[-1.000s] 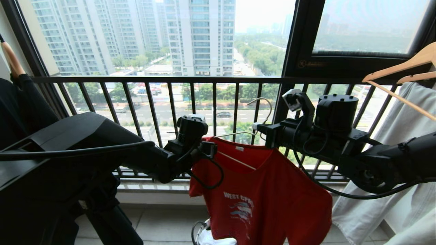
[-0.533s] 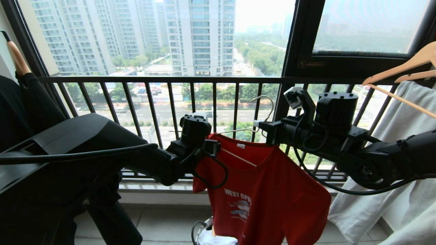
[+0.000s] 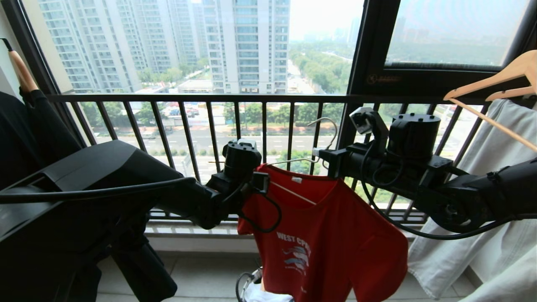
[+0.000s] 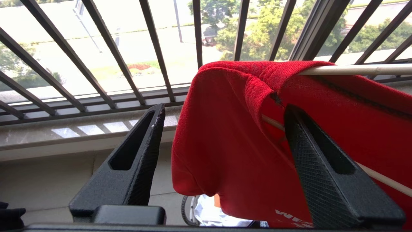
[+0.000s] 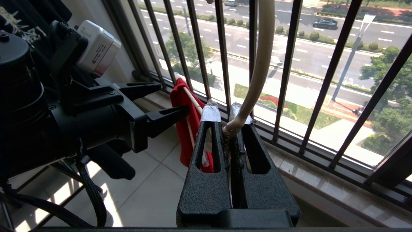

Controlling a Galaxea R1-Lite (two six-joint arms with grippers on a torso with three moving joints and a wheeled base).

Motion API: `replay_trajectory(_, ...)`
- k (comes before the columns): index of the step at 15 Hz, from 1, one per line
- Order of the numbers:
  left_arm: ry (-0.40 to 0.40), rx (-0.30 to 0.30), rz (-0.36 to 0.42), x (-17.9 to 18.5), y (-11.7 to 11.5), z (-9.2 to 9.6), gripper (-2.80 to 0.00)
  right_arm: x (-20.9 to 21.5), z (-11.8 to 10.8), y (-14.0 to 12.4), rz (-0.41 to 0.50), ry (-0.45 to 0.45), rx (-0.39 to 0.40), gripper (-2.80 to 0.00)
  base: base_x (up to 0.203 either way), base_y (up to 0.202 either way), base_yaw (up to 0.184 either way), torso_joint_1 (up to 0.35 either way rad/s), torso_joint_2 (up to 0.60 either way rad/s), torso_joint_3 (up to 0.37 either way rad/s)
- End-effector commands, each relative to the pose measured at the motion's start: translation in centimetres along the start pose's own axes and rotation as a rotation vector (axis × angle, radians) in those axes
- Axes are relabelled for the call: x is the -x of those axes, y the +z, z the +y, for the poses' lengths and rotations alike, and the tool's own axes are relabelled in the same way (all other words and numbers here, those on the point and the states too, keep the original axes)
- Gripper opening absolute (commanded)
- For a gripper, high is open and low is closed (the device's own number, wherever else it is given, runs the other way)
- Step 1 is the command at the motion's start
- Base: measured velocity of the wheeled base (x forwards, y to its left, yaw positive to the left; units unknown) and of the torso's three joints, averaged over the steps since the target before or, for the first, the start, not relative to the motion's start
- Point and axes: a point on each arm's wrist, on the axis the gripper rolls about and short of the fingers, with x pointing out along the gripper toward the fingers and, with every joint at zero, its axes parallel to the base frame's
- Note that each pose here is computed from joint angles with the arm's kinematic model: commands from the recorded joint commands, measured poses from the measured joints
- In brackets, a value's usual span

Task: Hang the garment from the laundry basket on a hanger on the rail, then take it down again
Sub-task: Take the clothes off the clothes rack

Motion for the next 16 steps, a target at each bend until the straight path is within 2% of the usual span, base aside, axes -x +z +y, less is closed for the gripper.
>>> replay_trajectory(1,0.002,0.003,-0.006,0.0,0.1,0.0,-2.80,0.0,0.0,0.0,-0.003,0.003,0.000,-2.80,0.000,0.000,0.000,0.000,0.00,0.000)
replay_trajectory(12,0.007,0.007,-0.012,0.2,0.4,0.4,-2.80,-0.2,-1.2,-0.1,-0.003,-0.027,-0.002,-2.80,0.000,0.000,0.000,0.000,0.00,0.000)
replay_trajectory(16,0.082,0.053,-0.072,-0.6,3.0,4.0,-2.80,-0.2,-1.3,-0.1,-0.003,-0.030,-0.002,-2.80,0.000,0.000,0.000,0.000,0.00,0.000)
